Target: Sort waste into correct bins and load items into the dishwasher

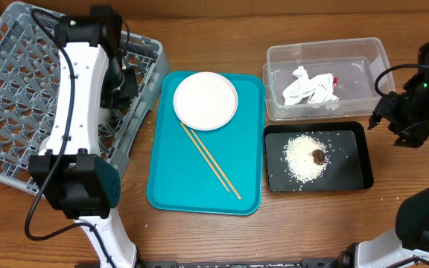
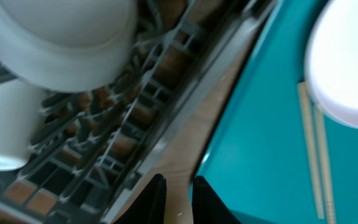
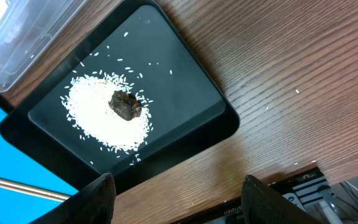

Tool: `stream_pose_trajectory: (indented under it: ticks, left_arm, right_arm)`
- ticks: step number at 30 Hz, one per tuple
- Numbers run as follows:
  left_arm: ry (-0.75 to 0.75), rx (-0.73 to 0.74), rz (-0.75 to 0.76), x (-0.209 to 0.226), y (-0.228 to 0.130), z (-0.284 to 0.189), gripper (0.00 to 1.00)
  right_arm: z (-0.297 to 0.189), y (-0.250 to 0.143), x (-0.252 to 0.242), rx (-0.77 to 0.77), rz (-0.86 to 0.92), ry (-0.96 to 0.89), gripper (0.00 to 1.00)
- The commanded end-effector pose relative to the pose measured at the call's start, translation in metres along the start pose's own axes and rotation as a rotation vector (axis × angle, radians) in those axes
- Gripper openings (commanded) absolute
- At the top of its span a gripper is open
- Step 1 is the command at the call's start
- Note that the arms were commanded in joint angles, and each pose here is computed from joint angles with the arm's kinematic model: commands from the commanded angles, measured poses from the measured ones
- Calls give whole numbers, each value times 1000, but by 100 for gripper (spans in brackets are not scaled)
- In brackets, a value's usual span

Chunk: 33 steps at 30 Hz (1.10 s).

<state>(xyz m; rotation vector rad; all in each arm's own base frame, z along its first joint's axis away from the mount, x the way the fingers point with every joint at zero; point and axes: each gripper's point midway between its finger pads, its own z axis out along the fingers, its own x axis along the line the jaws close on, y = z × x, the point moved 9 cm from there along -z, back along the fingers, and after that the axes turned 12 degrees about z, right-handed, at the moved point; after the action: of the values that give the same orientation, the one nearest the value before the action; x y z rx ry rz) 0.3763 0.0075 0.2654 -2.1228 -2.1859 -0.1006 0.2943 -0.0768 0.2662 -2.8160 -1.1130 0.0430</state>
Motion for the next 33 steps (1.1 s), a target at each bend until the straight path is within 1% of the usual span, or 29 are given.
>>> stream_pose_trajectory:
  ticks: [1, 5, 9, 12, 17, 22, 28, 31, 33]
  left_arm:
    - [123, 106, -40, 10, -8, 26, 17]
    - [134, 201, -36, 9, -20, 48, 16]
    - [225, 265, -62, 15, -29, 66, 15]
    - [241, 280, -80, 16, -32, 72, 10]
    - [250, 271, -92, 20, -31, 74, 11]
    - [268, 320, -105, 29, -38, 82, 10]
    - [212, 377, -113, 26, -48, 99, 6]
    - [131, 370, -87, 17, -47, 106, 5]
    - [50, 352, -48, 8, -43, 108, 5]
  right_arm:
    - [-10, -6, -3, -29, -2, 23, 66]
    - [-10, -6, -3, -29, -2, 23, 66]
    - [-10, -6, -3, -29, -2, 23, 66]
    - [-10, -6, -3, -29, -2, 23, 66]
    - [-10, -6, -3, -29, -2, 22, 67]
    - [-10, -6, -3, -30, -2, 23, 67]
    - [-10, -6, -3, -30, -2, 23, 66]
    - [-10, -6, -3, -29, -2, 23, 67]
    - [-10, -6, -3, -30, -1, 23, 67]
